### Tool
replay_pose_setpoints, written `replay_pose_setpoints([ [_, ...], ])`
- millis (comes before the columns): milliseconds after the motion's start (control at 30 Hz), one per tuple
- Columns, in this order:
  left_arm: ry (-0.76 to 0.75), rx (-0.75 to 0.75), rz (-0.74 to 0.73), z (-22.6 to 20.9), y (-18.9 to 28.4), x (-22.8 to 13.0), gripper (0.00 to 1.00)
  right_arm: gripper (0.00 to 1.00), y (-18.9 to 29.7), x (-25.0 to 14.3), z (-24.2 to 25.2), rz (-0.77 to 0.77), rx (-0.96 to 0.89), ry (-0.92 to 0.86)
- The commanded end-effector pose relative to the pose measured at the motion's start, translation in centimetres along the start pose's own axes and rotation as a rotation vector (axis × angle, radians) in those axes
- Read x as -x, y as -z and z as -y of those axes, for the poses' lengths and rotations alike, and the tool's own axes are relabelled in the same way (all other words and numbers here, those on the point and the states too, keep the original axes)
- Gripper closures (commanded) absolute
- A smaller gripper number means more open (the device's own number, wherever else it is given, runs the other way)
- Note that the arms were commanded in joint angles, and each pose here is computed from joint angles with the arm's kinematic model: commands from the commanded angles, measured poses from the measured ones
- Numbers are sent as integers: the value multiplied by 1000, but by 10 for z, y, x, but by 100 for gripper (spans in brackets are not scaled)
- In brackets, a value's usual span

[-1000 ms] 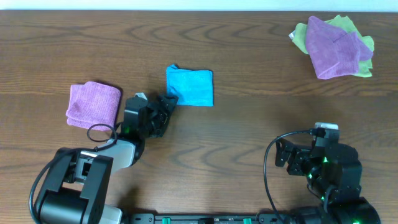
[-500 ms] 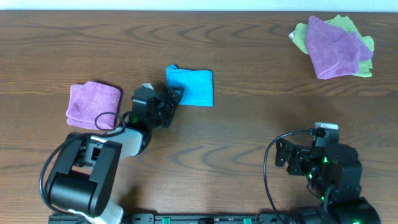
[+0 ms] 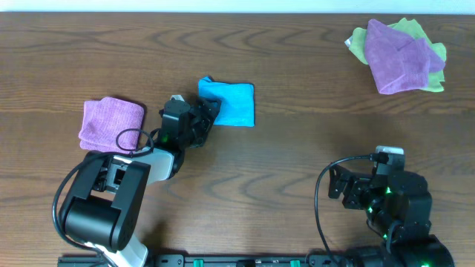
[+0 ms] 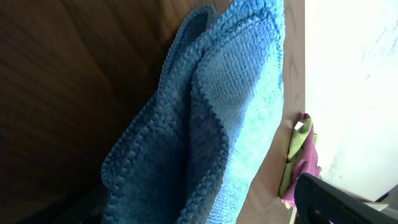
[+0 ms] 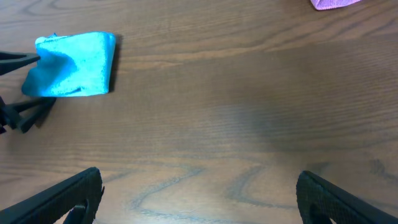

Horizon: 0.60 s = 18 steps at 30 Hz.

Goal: Fold the cloth
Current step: 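Reach the left gripper to the folded blue cloth and grasp its edge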

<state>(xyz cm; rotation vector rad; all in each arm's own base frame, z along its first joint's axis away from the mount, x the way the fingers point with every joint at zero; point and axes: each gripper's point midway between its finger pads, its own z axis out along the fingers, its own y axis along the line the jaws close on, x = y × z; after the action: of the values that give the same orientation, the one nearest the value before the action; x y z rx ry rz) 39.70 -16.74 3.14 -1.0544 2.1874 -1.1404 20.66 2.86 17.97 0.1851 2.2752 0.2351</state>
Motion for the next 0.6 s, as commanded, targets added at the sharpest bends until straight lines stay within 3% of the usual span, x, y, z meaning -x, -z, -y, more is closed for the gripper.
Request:
replay_pose_setpoints([
  [0,23,107,44,-37,-6,5,7,1,0,0,3,2,-11,-14],
  [233,27,144,67,-50,-10,8,12,1,0,0,3,2,-11,-14],
  [300,26,154,72,-53,-11,8,19,1,0,-1,3,2,-11,-14],
  [333,25,160,76,-56,-12,8,27,1,0,0,3,2,-11,-14],
  [567,19,198,79,-68,-21,5,28,1,0,0,3,2,-11,-14],
])
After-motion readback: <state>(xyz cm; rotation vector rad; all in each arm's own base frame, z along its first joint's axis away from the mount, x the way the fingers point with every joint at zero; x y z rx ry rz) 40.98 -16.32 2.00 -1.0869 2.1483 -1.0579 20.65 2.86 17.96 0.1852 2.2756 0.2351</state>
